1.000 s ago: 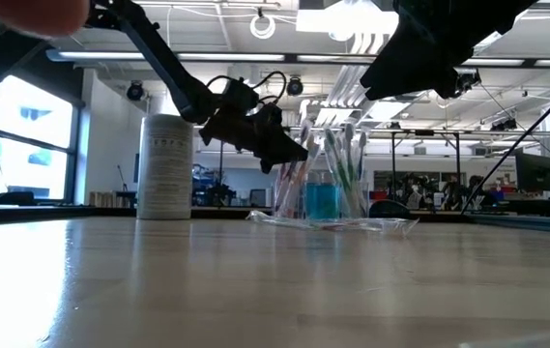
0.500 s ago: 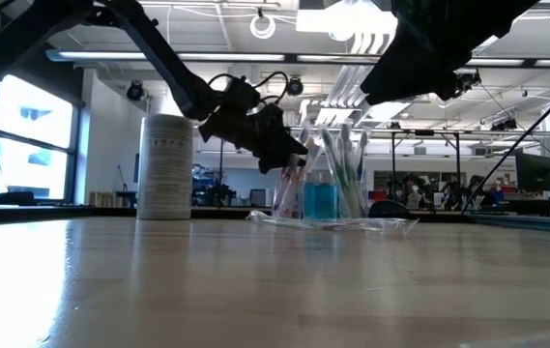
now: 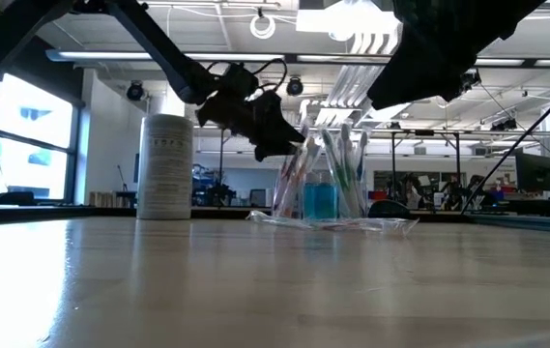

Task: Pick & Place toothbrushing station
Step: Put the violet toothbrush into the transparent organizer, then put the green toothbrush into the transparent organizer

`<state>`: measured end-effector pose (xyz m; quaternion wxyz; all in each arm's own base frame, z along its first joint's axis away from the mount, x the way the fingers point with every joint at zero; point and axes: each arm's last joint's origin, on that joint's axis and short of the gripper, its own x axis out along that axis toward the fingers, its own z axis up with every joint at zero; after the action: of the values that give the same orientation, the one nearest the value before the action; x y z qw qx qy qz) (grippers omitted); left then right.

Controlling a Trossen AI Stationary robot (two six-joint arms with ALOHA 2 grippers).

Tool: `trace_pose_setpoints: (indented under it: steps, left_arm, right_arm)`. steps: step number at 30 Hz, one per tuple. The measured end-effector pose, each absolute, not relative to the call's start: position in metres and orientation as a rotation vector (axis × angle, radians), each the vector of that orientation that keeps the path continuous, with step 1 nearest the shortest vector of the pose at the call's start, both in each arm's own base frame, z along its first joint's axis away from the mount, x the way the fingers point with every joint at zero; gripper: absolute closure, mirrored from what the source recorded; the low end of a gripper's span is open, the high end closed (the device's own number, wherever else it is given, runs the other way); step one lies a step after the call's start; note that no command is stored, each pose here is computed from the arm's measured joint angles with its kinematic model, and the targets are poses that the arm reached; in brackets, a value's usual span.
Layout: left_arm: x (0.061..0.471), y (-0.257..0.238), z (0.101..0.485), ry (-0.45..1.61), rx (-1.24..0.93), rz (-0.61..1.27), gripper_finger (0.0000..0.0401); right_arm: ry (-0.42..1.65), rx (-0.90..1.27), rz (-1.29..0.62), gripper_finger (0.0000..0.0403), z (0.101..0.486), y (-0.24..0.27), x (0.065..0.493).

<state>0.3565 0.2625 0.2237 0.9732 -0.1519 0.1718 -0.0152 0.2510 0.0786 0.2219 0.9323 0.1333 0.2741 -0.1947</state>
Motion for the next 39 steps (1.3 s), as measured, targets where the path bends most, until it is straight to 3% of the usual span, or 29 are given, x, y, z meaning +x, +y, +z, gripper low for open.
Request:
trace_pose_setpoints:
  steps: [13,18,28,39]
  left_arm:
    - [0.346,0.241,0.255,0.445,-0.120,0.100,0.0183]
    - [0.333,0.220,0.265,0.627,-0.023,0.145,0.0183]
    - [0.308,0.169,0.267,0.974,-0.059,-0.034,0.0183]
    - [0.328,0.154,0.243,0.925,0.191,-0.170,0.0183]
  right_arm:
    - [0.588,0.230,-0.431,0.0275,0.219,0.077,0.248]
    - [0.595,0.225,-0.433,0.0275,0.219,0.077,0.247]
    - [0.604,0.234,-0.435,0.0275,0.216,0.077,0.246]
    - [0.623,0.281,-0.468,0.0275,0.189,0.073,0.235]
